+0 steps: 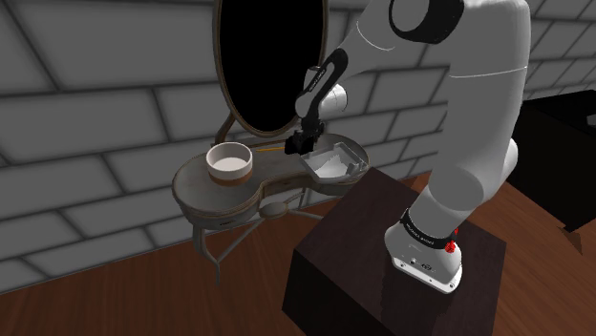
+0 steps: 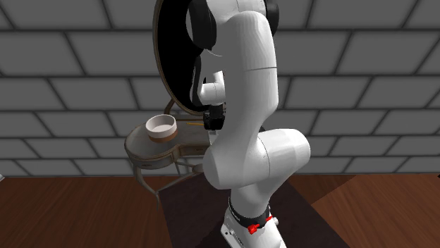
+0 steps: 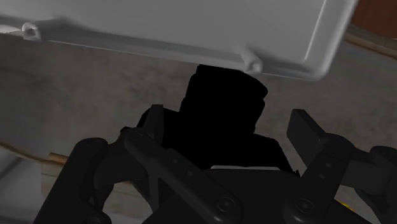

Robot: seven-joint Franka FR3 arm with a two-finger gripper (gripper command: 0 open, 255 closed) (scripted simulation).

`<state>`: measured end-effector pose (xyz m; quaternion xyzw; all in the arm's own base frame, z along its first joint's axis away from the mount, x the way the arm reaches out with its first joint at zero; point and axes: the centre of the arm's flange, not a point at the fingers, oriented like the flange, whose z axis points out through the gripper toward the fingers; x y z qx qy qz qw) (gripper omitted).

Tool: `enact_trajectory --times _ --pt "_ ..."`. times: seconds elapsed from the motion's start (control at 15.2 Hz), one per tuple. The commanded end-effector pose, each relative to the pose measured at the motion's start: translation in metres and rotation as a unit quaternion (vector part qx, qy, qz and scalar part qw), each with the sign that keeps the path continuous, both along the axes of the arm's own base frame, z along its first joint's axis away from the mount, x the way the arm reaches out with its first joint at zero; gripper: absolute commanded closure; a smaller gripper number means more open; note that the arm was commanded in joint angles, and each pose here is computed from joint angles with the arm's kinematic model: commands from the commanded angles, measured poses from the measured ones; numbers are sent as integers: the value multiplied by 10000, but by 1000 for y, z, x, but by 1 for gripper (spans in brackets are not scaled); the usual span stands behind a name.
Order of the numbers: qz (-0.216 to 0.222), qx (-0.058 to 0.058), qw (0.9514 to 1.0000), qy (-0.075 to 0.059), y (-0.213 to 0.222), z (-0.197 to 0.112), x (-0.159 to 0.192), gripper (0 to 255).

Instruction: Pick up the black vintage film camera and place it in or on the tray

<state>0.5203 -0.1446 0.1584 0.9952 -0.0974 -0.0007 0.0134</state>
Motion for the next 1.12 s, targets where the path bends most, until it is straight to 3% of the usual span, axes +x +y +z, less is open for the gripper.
enact_trajectory --times 0.0,0.2,0.73,0.79,1.06 --pt "-1 -2 10000 -3 -1 -11 1 0" --pt "-1 -2 10000 -3 -1 -25 0 0" --pt "-1 -2 10000 -3 -1 -25 1 0" --pt "-1 -2 10000 -3 -1 -25 1 255" --pt "-1 -2 10000 -3 -1 -25 1 255"
